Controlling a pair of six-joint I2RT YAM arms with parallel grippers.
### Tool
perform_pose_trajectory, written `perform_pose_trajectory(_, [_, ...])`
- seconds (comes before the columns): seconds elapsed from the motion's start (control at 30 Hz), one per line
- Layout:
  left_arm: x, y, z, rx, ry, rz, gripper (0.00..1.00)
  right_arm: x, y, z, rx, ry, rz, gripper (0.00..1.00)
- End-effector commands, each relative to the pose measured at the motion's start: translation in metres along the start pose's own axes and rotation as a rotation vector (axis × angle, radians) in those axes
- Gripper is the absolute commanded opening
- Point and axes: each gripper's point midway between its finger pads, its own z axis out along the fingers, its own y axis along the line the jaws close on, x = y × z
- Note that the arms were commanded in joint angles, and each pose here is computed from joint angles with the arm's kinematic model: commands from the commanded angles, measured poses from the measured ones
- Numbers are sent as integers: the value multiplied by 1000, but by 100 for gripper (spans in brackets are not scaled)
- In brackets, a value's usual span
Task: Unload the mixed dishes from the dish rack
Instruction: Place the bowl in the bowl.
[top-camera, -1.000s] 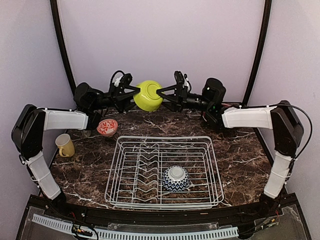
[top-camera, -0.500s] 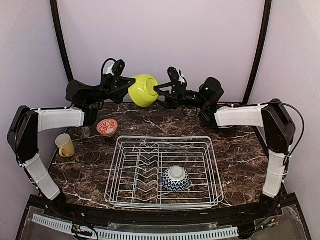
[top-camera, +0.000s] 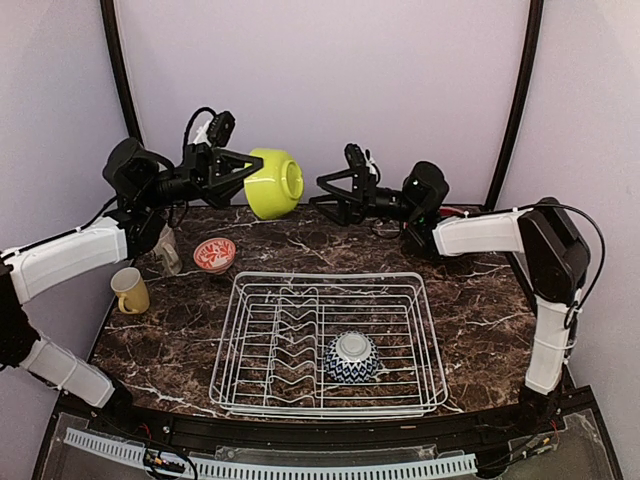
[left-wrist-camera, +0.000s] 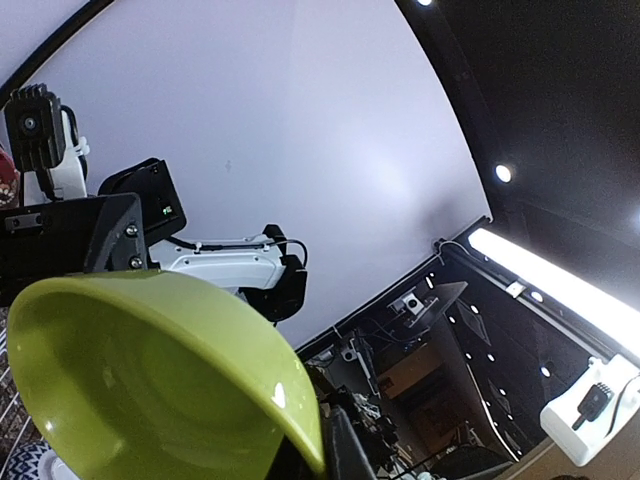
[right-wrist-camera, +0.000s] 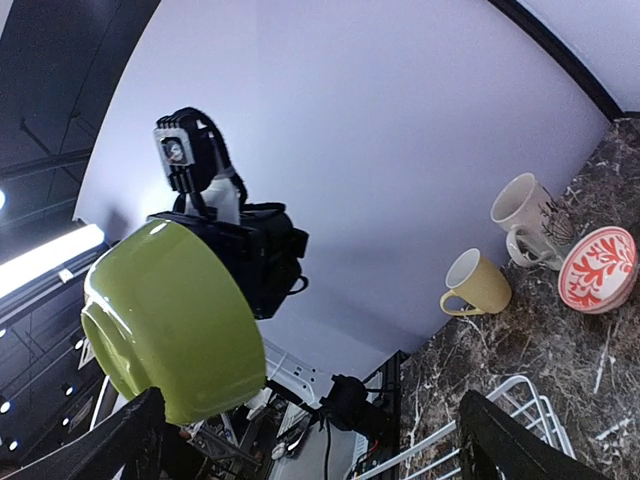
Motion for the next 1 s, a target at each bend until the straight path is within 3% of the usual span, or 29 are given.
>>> perform_pose_trajectory(0.0, [9, 17, -9, -143, -15, 20, 1, -3, 0, -18, 51, -19, -38, 99])
perform_pose_trajectory(0.1, [12, 38, -18, -282, -33, 17, 1, 0, -15, -36, 127, -21, -17, 99])
perform_pose_trajectory(0.33, [18, 97, -61, -777, 30, 51, 1, 12, -59, -66, 386, 32, -9, 99])
perform_pose_trajectory(0.43, [5, 124, -94, -1060, 51, 111, 1, 15, -64, -72, 450, 45, -17, 99])
perform_pose_trajectory(0.63, [-37, 154, -139, -1443, 105, 257, 1, 17, -65, -86, 559, 55, -80, 99])
perform_pose_trajectory(0.83, [-79, 182, -165, -1663, 173, 349, 1, 17, -67, -95, 646, 78, -127, 99])
perform_pose_trajectory(0.97, [-87, 208, -187, -1695, 196, 271, 1, 12, -63, -95, 673, 87, -120, 99])
